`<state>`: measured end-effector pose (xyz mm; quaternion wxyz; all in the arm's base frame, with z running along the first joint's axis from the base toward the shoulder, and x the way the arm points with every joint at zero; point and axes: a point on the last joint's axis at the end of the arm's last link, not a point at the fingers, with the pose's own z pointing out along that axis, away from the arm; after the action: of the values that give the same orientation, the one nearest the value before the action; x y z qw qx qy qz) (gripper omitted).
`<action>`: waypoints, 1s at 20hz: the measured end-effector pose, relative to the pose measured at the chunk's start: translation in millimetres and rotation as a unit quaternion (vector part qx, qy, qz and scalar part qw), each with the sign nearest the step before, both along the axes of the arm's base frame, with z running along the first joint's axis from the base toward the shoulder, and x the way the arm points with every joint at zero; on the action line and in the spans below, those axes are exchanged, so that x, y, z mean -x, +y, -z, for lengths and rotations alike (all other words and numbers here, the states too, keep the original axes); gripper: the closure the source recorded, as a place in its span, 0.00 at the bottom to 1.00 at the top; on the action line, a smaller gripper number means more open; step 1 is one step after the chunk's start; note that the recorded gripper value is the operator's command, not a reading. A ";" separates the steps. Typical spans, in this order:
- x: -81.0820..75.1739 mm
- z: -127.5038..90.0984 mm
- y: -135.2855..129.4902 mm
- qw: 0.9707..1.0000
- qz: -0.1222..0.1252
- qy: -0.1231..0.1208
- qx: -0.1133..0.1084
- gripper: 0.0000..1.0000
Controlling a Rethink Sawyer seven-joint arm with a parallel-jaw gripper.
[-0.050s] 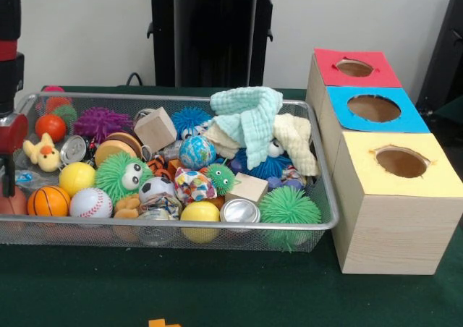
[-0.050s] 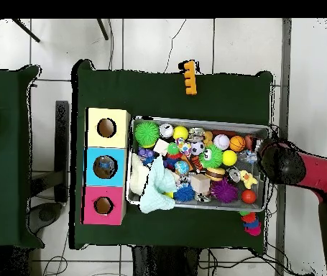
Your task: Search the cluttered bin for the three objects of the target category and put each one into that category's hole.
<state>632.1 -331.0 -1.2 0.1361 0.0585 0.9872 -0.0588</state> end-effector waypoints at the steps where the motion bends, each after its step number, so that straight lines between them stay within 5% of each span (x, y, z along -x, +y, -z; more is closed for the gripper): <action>1: 3.0 1.3 1.7 1.000 -0.001 0.002 -0.001 0.00; 11: 89.2 51.4 37.0 0.995 -0.006 0.090 -0.037 0.00; 20: 96.5 57.7 41.5 0.994 -0.007 0.098 -0.042 0.00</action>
<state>535.6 -289.5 -58.9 0.0360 0.0516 0.9978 -0.0216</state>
